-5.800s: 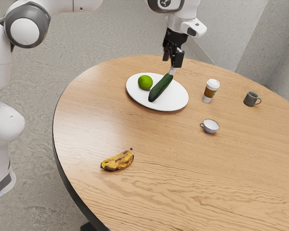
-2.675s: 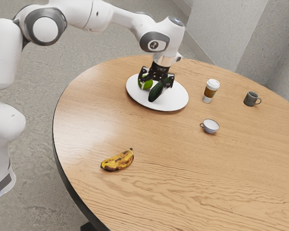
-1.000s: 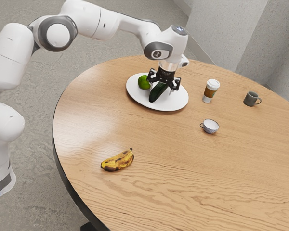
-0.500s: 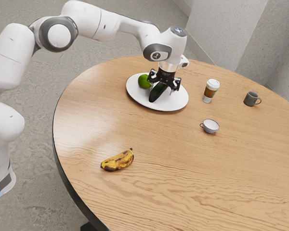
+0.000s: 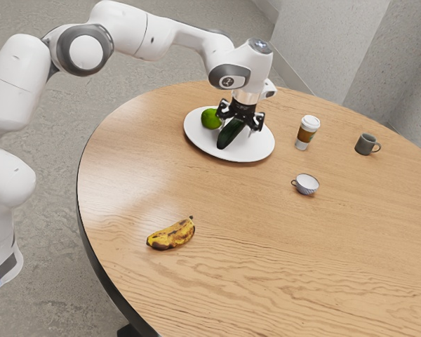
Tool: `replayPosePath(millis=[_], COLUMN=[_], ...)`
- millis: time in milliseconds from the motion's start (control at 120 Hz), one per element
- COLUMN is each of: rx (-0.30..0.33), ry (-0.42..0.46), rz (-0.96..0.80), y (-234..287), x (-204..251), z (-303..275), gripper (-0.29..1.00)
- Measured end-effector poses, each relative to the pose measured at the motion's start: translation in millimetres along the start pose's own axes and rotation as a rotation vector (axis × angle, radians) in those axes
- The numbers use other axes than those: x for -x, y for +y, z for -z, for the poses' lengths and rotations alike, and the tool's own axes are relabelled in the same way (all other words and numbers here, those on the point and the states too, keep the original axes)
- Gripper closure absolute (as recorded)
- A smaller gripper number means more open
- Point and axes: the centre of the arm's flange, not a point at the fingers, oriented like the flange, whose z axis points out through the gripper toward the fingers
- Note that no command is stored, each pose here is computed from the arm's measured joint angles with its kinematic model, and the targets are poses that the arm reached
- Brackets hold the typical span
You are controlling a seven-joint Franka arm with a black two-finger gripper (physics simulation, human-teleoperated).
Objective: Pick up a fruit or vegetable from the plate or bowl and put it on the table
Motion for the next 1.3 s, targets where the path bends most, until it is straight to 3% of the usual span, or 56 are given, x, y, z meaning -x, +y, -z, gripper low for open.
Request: replayPosePath(millis=[750, 942, 1125, 1300], rx=[0.002, -0.021, -0.050, 0.063], ry=[0.045, 0.072, 0.104, 0.116], rz=[-0.011, -0.022, -0.050, -0.084], y=[1, 0, 5, 53], x=[-7, -10, -5, 28], z=[5, 9, 17, 122], gripper=[0.00, 0.34, 0.46, 0.49])
